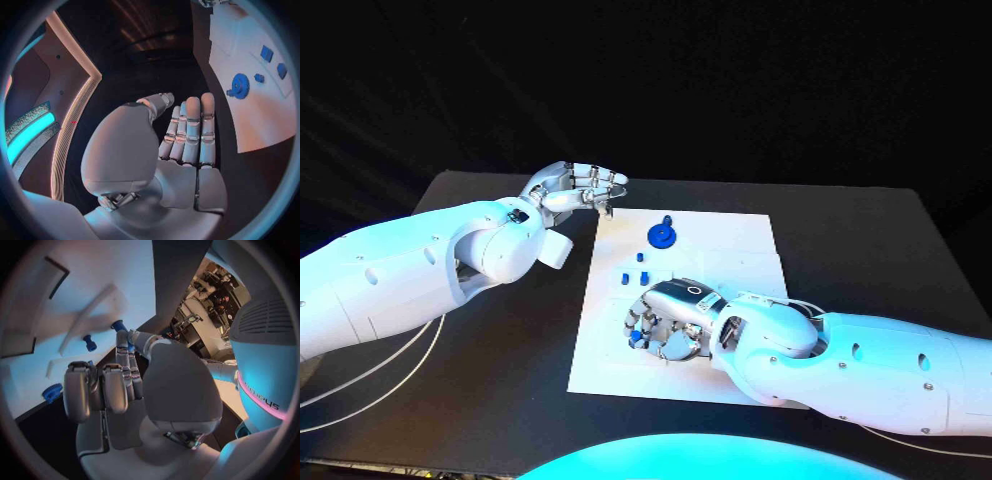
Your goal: Assemble the parts on the task board
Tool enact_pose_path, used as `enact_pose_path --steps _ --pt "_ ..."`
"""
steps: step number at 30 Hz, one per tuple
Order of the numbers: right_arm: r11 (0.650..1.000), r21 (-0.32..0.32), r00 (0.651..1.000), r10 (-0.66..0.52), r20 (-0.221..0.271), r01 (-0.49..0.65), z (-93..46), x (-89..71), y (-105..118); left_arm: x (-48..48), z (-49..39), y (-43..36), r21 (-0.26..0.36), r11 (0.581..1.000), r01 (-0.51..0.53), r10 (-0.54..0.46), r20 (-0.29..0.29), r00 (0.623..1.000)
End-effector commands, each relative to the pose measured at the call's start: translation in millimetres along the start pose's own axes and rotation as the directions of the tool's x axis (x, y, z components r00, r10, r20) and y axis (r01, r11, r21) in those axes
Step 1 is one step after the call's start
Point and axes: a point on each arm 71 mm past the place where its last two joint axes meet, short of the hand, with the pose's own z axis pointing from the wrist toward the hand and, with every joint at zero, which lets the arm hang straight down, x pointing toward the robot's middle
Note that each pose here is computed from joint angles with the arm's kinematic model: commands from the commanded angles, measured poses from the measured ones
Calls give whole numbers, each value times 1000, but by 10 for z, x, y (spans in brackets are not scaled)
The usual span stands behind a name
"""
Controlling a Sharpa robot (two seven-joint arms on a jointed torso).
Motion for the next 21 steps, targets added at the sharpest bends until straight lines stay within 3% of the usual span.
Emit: enact_pose_path --steps 1,11,21 --pt "1000 1 1000 -9 16 9 -19 8 -1 20 3 -10 5 1000 4 -3 -18 1000" --pt "1000 0 1000 -6 30 6 -29 7 3 17 1 -8 2 1000 4 -4 -19 1000" --pt "999 34 999 -35 -37 37 -9 59 -27 20 3 -6 1 1000 4 -4 -21 1000"
